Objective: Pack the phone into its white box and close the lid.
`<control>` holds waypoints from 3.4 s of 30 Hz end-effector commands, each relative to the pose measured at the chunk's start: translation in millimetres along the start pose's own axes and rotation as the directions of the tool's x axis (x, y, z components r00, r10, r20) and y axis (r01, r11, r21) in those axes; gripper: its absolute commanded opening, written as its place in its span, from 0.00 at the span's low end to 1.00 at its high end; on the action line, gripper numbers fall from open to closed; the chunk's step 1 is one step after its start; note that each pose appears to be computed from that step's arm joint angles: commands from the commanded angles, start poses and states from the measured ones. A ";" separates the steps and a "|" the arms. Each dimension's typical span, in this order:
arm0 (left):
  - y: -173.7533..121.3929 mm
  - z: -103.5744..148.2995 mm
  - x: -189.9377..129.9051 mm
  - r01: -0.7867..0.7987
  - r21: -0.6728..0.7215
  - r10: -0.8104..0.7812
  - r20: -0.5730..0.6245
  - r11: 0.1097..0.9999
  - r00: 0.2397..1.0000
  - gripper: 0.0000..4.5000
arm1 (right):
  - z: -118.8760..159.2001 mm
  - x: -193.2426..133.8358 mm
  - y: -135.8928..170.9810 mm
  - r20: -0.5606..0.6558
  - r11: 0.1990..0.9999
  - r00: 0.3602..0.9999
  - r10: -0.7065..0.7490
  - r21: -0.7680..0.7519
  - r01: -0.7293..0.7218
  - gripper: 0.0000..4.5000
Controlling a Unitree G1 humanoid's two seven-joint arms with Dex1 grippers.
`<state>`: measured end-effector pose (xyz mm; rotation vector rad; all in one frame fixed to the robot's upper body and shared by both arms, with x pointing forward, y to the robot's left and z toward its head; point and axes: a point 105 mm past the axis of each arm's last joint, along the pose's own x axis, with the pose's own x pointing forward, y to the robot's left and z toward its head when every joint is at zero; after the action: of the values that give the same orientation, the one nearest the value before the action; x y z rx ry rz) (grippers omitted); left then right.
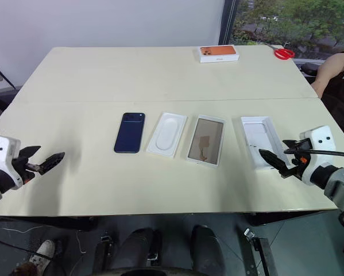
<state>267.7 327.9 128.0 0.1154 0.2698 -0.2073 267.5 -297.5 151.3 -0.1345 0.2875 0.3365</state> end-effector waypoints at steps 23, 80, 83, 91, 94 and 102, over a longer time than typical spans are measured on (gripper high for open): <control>-80.8 51.8 35.6 0.265 0.045 -0.269 0.142 0.963 0.953 1.00 | 42.0 21.7 39.4 0.127 0.986 0.983 0.136 -0.111 -0.122 1.00; -220.7 101.9 124.5 0.427 -0.583 -0.580 -0.094 0.691 0.809 0.01 | 47.8 29.1 128.4 0.148 0.951 0.949 0.280 -0.178 -0.253 1.00; -237.0 111.3 121.6 0.494 -0.606 -0.645 -0.043 0.624 0.763 0.01 | 47.6 27.0 118.6 0.143 0.957 0.958 0.250 -0.184 -0.223 1.00; -295.7 111.7 120.6 0.550 -0.635 -0.749 -0.071 0.543 0.659 0.01 | 48.7 19.0 83.5 0.136 0.971 0.980 0.144 -0.211 -0.114 1.00; -306.2 105.7 122.1 0.531 -0.658 -0.760 -0.097 0.534 0.643 0.01 | 49.0 17.3 79.8 0.140 0.971 0.982 0.131 -0.216 -0.099 1.00; -323.1 96.2 124.6 0.504 -0.650 -0.761 -0.184 0.569 0.623 0.01 | 48.0 15.6 79.4 0.144 0.973 0.982 0.120 -0.215 -0.088 1.00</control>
<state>343.2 -8.8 147.8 -0.5770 0.8491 -0.8153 267.7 -210.4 174.0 -0.2749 0.1578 0.4868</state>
